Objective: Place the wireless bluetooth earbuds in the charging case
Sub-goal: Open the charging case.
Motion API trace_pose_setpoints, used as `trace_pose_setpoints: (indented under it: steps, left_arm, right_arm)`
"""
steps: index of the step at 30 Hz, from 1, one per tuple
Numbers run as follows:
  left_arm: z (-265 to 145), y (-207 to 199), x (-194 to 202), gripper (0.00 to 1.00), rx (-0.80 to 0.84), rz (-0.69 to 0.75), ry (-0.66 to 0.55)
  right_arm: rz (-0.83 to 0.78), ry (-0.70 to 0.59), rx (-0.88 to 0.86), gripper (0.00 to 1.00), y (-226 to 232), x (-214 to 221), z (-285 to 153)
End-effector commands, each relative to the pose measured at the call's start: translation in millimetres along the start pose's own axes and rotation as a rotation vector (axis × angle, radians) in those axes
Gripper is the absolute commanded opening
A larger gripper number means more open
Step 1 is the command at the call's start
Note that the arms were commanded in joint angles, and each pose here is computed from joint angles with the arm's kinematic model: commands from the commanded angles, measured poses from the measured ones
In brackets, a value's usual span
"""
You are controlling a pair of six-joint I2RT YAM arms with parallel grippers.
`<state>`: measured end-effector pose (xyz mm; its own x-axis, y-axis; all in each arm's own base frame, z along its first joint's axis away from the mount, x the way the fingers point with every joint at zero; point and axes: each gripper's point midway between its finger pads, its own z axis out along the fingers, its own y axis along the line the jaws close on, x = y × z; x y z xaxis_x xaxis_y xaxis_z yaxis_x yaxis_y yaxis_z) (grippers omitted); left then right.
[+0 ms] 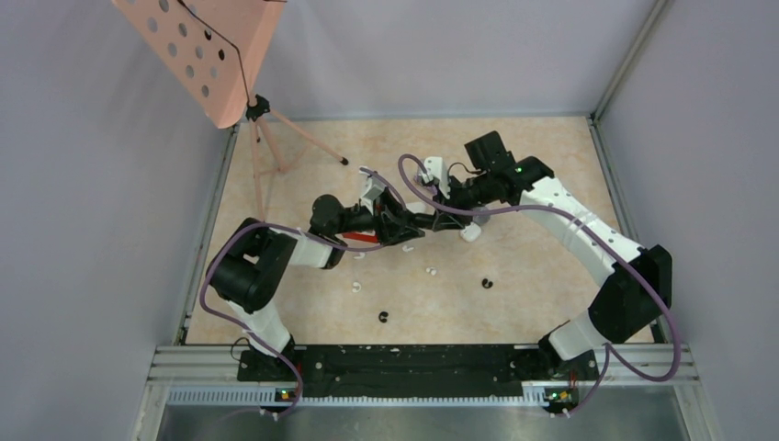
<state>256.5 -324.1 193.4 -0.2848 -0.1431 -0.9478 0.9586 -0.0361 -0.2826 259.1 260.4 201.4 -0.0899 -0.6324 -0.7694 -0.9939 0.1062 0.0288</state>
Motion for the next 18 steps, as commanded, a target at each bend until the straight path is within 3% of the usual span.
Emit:
trace_pose_setpoints:
  steps: [1, 9, 12, 14, 18]
  left_arm:
    - [8.5, -3.2, -11.6, 0.45, 0.035, 0.041, -0.023]
    - [9.4, -3.2, -11.4, 0.42, 0.037, 0.028, -0.023]
    - [9.5, -3.5, -10.7, 0.32, 0.043, 0.033, -0.021]
    - [9.5, -3.9, -10.2, 0.19, 0.049, 0.038, -0.018]
    - [9.1, -4.6, -8.4, 0.00, 0.060, 0.058, -0.017]
  right_arm:
    - [-0.048, -0.054, 0.024, 0.11, -7.2, -25.2, -2.2]
    - [-0.046, -0.055, 0.026, 0.11, -7.4, -25.6, -2.3]
    - [-0.046, -0.056, 0.026, 0.12, -7.3, -25.9, -2.4]
    - [-0.044, -0.056, 0.027, 0.15, -7.4, -26.1, -2.7]
    - [-0.019, -0.060, 0.032, 0.38, -7.9, -29.2, -3.8]
